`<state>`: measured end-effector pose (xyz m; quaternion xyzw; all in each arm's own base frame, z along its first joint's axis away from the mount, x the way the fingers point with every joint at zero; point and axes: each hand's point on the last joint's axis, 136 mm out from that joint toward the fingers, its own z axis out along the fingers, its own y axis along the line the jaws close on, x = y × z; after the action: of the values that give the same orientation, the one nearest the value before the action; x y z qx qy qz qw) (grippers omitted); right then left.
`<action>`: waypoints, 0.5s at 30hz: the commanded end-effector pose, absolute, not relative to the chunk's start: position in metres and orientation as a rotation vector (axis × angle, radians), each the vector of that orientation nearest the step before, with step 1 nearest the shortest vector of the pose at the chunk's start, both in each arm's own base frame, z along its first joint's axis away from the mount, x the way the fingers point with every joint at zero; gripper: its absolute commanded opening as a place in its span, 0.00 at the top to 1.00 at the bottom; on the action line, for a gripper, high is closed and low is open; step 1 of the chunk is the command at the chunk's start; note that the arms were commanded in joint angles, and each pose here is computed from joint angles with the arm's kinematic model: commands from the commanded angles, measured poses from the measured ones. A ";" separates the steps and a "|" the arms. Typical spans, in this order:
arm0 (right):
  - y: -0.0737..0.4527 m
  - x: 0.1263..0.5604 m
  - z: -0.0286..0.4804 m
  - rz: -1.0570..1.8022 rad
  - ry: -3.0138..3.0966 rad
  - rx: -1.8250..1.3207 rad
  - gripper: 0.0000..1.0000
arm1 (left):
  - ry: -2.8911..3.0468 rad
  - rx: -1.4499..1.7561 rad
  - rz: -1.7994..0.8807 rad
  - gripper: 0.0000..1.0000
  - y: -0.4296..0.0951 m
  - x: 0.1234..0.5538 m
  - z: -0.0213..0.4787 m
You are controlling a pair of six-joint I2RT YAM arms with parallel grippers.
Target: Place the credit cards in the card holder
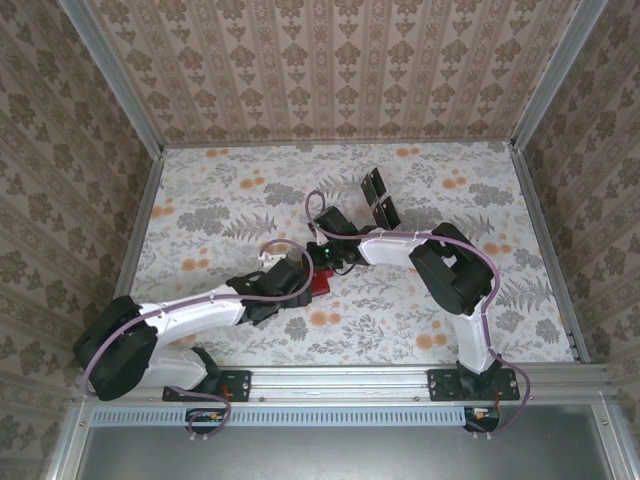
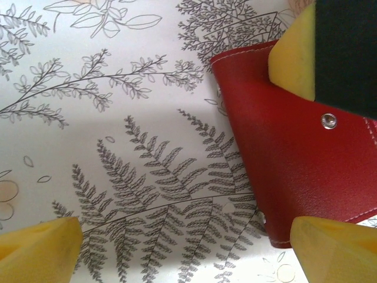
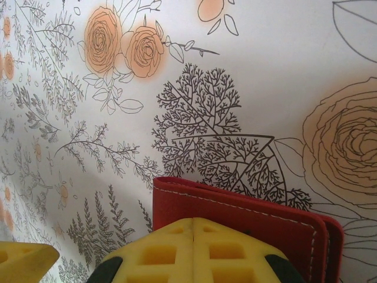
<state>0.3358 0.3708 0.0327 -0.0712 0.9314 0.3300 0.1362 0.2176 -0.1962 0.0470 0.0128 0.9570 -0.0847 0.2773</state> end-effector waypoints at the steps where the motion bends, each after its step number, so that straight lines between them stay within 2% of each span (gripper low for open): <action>1: 0.365 0.326 0.019 0.943 2.746 -0.194 1.00 | 2.524 0.033 -0.253 0.00 -0.209 0.230 0.059; 15: 0.363 0.325 0.017 0.939 2.748 -0.190 1.00 | 2.562 0.000 -0.276 0.00 -0.210 0.224 0.040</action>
<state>0.3358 0.3714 0.0319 -0.0722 0.9294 0.3341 0.1391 0.2265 -0.2100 0.0454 0.0096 0.9538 -0.0988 0.2834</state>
